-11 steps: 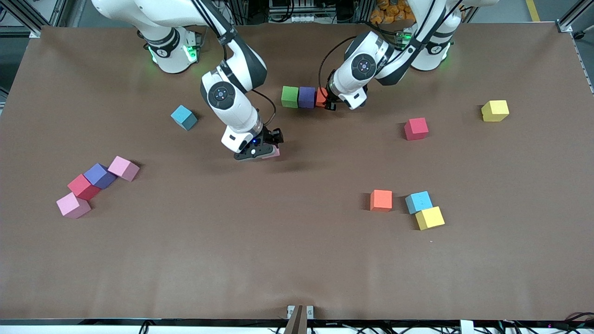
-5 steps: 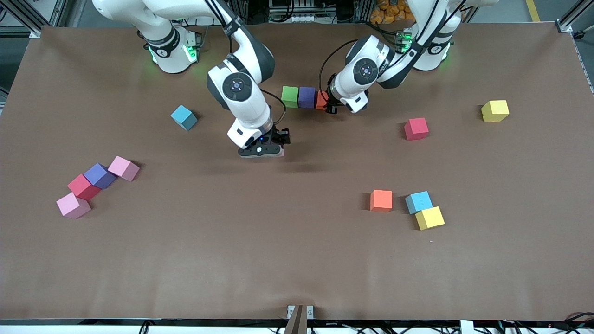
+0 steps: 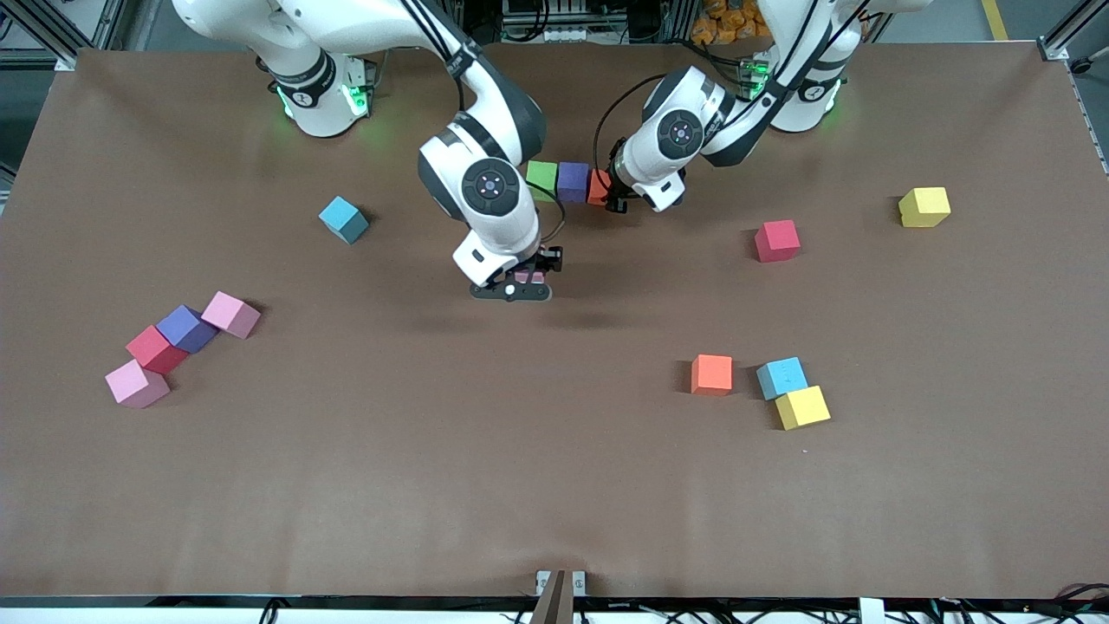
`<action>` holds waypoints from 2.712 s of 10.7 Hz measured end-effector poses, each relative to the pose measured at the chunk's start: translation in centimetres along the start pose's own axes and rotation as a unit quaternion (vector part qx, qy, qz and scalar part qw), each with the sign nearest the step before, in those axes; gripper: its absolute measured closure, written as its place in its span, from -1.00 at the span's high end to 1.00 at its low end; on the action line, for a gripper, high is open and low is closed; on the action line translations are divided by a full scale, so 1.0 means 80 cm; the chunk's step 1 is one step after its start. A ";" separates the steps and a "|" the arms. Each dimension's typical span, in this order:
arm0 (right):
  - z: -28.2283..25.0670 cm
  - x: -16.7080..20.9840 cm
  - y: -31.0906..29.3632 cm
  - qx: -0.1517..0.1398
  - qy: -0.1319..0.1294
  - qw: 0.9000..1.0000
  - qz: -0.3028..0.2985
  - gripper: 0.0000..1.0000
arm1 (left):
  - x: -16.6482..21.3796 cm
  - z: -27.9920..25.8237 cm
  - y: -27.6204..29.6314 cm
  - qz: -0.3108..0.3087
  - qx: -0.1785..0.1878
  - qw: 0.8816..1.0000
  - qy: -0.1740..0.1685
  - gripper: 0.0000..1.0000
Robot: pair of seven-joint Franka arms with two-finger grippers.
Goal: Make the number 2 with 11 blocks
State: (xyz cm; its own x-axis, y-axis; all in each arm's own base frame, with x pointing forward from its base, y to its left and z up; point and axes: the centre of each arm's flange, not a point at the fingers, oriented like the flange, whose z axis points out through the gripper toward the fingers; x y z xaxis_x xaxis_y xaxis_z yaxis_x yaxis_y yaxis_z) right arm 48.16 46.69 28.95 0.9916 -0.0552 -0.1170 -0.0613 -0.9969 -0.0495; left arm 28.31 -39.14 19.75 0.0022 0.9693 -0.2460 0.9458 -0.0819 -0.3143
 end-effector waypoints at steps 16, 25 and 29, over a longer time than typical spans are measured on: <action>0.065 -0.056 -0.063 0.020 0.026 0.999 -0.005 0.28 | -0.012 -0.030 -0.014 0.115 0.003 0.990 0.078 1.00; 0.093 -0.094 -0.093 0.024 0.029 0.999 -0.003 0.28 | 0.087 -0.183 0.105 0.373 -0.012 0.919 0.130 1.00; 0.102 -0.142 -0.121 0.021 0.025 0.999 0.005 0.28 | 0.152 -0.246 0.165 0.498 -0.018 0.852 0.160 1.00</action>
State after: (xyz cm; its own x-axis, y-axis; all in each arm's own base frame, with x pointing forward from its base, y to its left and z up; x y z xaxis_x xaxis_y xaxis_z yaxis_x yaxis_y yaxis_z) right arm 36.60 57.44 22.62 0.9953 -0.0690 -0.0682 -0.0750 -0.9931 -0.0898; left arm 47.17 -23.86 30.64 0.8925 0.4374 -0.1103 0.4326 -0.8992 -0.0656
